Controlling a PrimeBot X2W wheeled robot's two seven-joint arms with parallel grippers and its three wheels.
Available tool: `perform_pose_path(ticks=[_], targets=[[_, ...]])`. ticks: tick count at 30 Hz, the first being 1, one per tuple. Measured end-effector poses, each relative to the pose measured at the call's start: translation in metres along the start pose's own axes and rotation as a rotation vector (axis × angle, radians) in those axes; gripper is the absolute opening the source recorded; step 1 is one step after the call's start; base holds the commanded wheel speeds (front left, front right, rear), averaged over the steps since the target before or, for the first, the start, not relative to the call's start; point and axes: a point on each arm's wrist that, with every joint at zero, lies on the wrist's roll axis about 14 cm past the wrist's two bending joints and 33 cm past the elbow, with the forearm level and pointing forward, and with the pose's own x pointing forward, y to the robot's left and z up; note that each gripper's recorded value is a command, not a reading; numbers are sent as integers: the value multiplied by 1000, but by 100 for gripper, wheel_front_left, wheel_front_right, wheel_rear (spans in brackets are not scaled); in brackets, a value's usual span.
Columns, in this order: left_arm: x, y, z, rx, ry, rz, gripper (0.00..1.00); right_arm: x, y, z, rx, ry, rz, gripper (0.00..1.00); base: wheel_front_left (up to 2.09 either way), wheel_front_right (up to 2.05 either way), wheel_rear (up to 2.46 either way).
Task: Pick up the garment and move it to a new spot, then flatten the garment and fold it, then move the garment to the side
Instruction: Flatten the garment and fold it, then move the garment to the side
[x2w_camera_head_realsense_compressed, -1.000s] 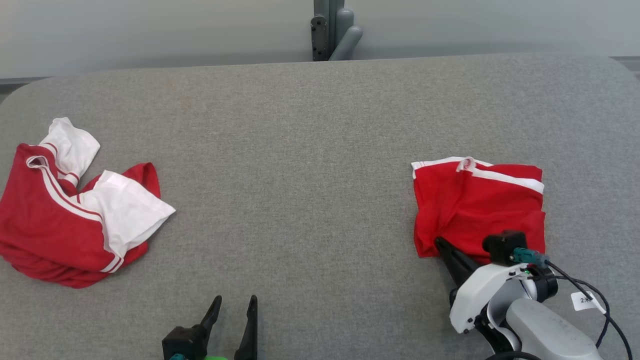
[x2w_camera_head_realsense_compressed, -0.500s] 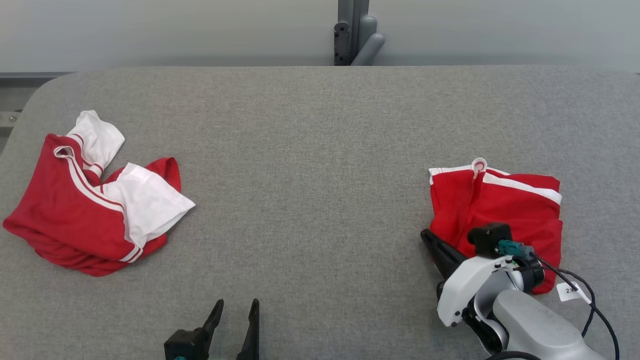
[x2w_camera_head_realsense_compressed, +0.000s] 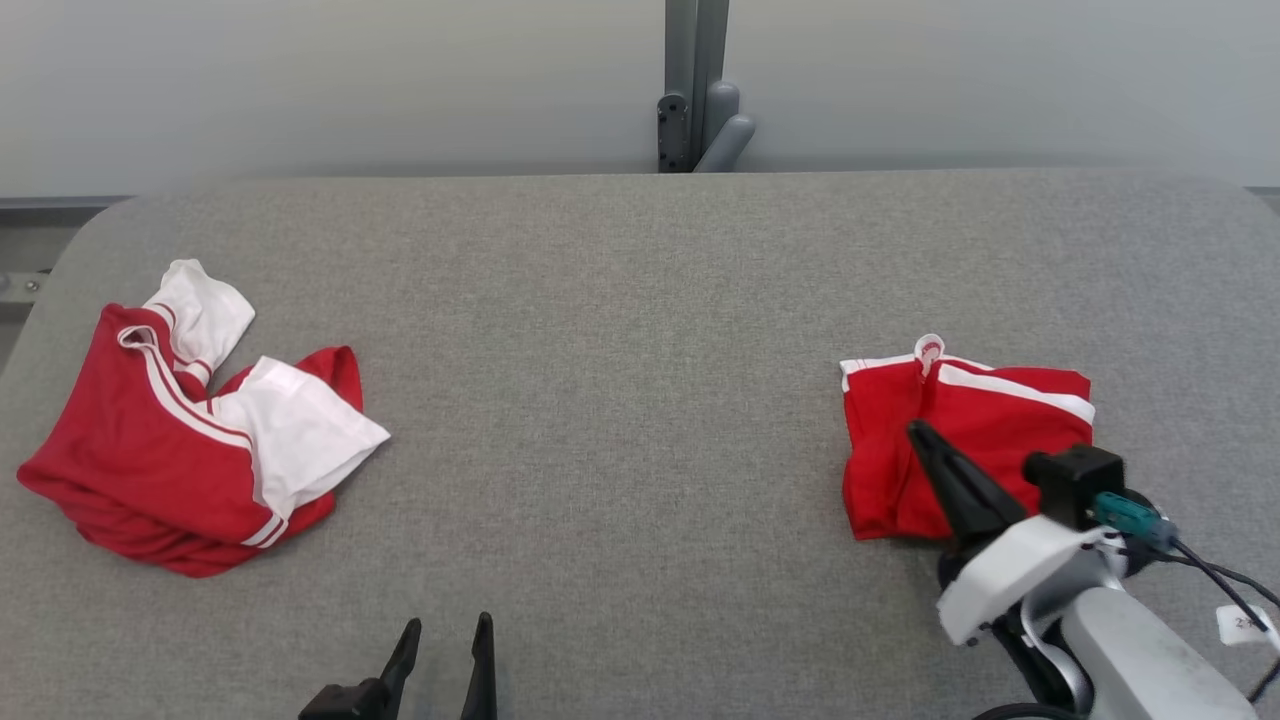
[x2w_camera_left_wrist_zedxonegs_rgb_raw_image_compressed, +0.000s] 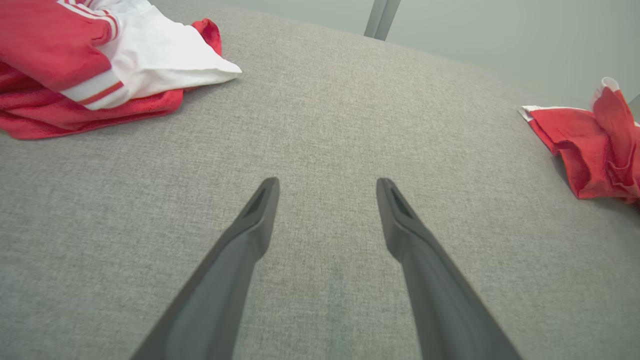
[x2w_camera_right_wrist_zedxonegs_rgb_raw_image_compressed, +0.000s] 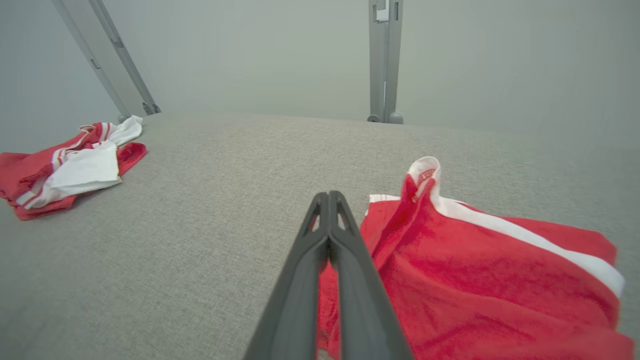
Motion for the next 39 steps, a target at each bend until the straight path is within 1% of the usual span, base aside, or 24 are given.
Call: perform_pose_path(ticks=[1, 2, 5, 7, 9, 14, 16, 18, 22, 26, 30, 31, 32, 34, 36, 38, 39], targets=[[-1, 0, 2, 2, -9, 1, 100, -6, -7, 7, -21, -23, -22, 97, 0, 0, 0], [-1, 1, 5, 2, -17, 3, 100, -14, -17, 11, -35, -40, -53, 100, 0, 0, 0], [-1, 1, 13, 7, -44, 2, 100, -40, -40, 19, -52, -80, -153, 100, 0, 0, 0], [-2, 0, 15, 17, -54, -3, 100, -60, -58, 21, -98, -89, -221, 100, 0, 0, 0], [-1, -2, 21, 22, -73, -13, 100, -80, -75, 23, -111, -101, -303, 100, 0, 0, 0], [-5, 0, 26, 42, -95, -12, 100, -135, -104, 10, -124, -75, -489, 100, 0, 0, 0], [-5, -1, 29, 55, -106, -16, 100, -156, -112, 3, -144, -48, -548, 100, 0, 0, 0], [-6, 0, 33, 66, -118, -19, 100, -174, -118, -4, -139, -35, -608, 100, 0, 0, 0], [-9, 2, 34, 96, -123, -25, 100, -196, -120, -14, -149, 2, -667, 100, 0, 0, 0], [-12, 7, 34, 105, -124, -17, 100, -201, -118, -20, -145, 20, -677, 100, 0, 0, 0], [-13, 13, 35, 104, -127, -5, 100, -197, -116, -22, -138, 23, -669, 100, 0, 0, 0], [-14, 13, 35, 99, -127, -2, 100, -196, -116, -25, -118, 24, -673, 100, 0, 0, 0], [-14, 14, 35, 96, -128, 0, 100, -195, -116, -29, -74, 16, -685, 100, 0, 0, 0], [-14, 14, 36, 87, -131, 7, 100, -185, -114, -32, -9, -2, -674, 100, 0, 0, 0], [-13, 14, 36, 83, -129, 8, 100, -171, -117, -30, 58, -33, -662, 100, 0, 0, 0], [-12, 11, 33, 80, -121, 2, 100, -155, -126, -21, 155, -59, -655, 100, 0, 0, 0], [-12, 11, 33, 80, -121, 2, 100, -155, -126, -21, 155, -59, -655, 100, 0, 0, 0]])
